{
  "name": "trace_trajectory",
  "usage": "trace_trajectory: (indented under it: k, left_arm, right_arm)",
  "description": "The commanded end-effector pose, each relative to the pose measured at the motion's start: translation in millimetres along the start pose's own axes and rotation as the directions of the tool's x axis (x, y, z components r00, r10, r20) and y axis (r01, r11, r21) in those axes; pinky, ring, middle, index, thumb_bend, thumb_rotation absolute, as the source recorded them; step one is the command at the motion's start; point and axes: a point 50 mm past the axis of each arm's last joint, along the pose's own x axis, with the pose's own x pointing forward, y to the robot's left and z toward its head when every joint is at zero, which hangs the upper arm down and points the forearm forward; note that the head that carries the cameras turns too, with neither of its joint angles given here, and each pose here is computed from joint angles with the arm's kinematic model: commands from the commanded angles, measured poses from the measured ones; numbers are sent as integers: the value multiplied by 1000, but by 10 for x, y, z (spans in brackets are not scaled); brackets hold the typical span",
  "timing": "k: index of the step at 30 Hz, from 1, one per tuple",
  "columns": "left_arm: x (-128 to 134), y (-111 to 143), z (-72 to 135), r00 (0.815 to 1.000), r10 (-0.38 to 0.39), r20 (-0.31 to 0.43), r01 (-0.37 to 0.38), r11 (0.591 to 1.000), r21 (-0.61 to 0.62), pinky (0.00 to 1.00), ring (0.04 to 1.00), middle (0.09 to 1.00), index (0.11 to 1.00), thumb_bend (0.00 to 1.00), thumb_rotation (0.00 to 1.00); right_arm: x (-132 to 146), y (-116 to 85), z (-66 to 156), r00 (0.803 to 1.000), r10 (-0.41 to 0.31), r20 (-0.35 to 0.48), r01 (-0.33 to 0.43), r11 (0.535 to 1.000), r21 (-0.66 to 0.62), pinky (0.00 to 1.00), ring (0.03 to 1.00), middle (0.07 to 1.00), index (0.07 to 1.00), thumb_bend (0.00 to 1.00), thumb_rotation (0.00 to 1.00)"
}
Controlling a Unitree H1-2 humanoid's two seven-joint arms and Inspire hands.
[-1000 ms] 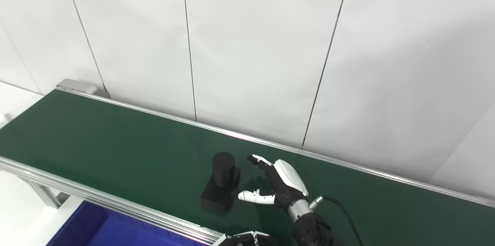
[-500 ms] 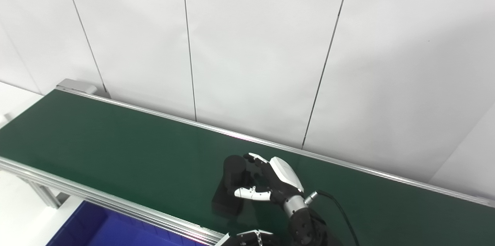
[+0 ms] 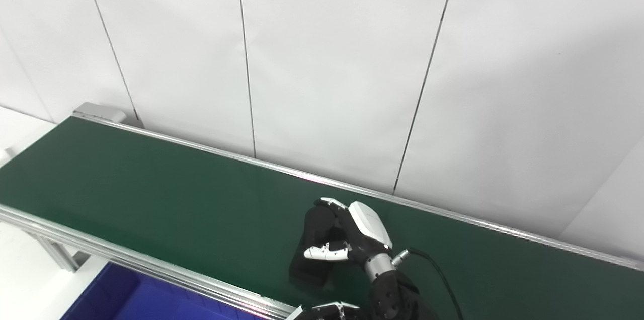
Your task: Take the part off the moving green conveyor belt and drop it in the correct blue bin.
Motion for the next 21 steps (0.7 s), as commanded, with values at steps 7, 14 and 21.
trace_trajectory:
  k: [7, 14, 21]
  left_arm:
    - [67, -11, 147, 997, -3, 74, 4, 1000, -7, 684, 698, 702, 690, 1000, 75]
    - [49, 9, 165, 997, -5, 78, 6, 1000, -10, 687, 700, 704, 695, 992, 70]
    - [36, 27, 173, 997, -6, 78, 7, 1000, -16, 686, 701, 705, 691, 987, 66]
  right_arm:
    - [92, -135, 212, 980, -151, 133, 142, 987, 74, 452, 450, 543, 474, 513, 0]
    - [77, -161, 217, 975, -165, 147, 156, 985, 71, 495, 464, 537, 460, 514, 0]
    - [73, -178, 230, 974, -174, 148, 164, 984, 73, 478, 461, 535, 465, 515, 0]
